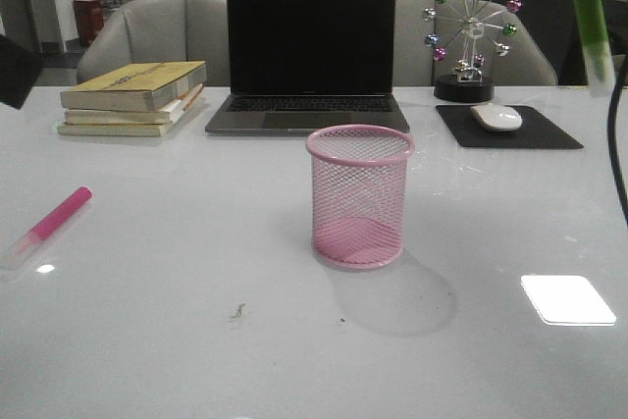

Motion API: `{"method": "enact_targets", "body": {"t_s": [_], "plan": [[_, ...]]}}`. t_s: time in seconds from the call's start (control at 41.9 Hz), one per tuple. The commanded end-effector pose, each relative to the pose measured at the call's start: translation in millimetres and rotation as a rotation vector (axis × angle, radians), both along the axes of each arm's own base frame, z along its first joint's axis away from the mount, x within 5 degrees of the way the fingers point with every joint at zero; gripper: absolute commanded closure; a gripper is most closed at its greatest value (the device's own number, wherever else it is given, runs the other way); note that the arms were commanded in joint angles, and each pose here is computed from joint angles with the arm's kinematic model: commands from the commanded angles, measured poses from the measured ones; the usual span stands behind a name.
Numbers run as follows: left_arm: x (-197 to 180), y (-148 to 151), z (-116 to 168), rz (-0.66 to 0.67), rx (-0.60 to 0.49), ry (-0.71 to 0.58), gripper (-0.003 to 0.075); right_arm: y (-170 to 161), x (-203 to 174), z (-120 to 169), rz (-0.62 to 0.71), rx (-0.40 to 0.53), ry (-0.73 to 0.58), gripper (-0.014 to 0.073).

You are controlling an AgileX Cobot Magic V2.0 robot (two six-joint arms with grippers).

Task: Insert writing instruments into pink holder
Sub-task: 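Carry the green marker over the pink holder and drop it in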

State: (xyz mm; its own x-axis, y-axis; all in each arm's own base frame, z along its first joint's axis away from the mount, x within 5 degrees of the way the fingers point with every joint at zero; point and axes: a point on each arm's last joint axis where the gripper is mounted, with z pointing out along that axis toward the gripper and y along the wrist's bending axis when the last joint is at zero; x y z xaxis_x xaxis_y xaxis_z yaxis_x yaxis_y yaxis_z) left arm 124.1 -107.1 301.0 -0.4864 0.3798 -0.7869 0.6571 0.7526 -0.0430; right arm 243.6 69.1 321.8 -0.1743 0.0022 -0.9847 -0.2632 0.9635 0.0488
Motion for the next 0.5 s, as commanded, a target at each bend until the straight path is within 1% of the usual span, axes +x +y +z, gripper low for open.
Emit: {"method": "enact_targets", "body": {"t_s": [0.0,0.119,0.287,0.478], "plan": [[3.0,-3.6,15.4,0.003,-0.076,-0.076,0.0170,11.1,-14.2,23.5,0.056,0.087,-0.271,0.0447],[3.0,-3.6,15.4,0.003,-0.076,-0.076,0.0170,28.7,-17.0,18.3,0.124,0.128,-0.359,0.0447],[3.1,-3.7,15.5,0.003,-0.077,-0.077,0.0170,50.5,-4.3,6.6,0.176,0.175,-0.455,0.0447],[3.1,-3.7,15.5,0.003,-0.077,-0.077,0.0170,71.6,13.6,-21.0,0.218,0.202,-0.532,0.0447]]}}
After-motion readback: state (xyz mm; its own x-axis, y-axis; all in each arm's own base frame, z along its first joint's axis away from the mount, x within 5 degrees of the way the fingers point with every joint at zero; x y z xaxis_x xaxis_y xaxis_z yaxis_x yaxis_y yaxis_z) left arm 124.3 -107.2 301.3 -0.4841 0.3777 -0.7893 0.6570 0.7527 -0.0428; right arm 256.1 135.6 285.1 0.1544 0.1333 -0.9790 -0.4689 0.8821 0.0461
